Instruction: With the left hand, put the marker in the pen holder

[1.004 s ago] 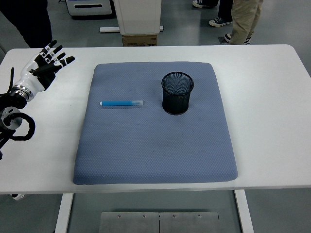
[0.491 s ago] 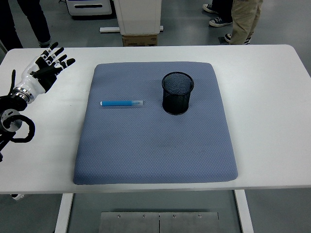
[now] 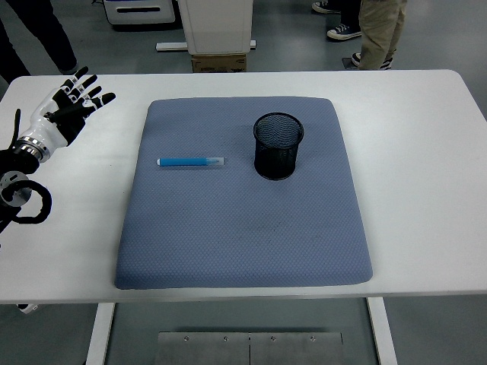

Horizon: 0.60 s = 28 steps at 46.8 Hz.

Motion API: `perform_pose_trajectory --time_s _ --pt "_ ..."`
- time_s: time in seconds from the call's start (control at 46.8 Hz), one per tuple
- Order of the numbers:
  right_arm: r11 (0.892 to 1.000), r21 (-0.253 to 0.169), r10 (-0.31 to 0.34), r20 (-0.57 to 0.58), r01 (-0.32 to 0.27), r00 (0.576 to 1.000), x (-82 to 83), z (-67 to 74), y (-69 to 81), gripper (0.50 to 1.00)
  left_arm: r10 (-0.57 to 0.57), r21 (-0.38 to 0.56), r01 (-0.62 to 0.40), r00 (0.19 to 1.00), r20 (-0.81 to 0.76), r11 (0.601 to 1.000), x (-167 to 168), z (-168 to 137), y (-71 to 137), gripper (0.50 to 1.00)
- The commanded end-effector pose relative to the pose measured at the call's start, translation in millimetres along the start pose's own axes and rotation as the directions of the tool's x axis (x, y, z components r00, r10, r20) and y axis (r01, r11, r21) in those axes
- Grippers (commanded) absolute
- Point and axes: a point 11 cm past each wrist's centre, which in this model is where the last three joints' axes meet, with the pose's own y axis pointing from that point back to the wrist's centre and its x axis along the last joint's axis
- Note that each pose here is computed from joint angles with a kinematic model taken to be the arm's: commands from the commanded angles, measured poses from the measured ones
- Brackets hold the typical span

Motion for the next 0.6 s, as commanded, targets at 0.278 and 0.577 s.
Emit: perform_pose_trajectory --time_s 0.278,0.577 --pt "1.000 0.000 -0.001 0.000 0.001 1.000 -0.1 0.0 0.0 1.000 -0.090 0.020 0.089 0.994 0.057 0.996 -31 6 -12 1.000" --pt "1.000 0.000 -0.001 0.000 0.001 1.000 -0.1 0.0 0.0 1.000 -0.211 0.121 0.187 0.949 0.236 0.975 -58 11 -20 1.000"
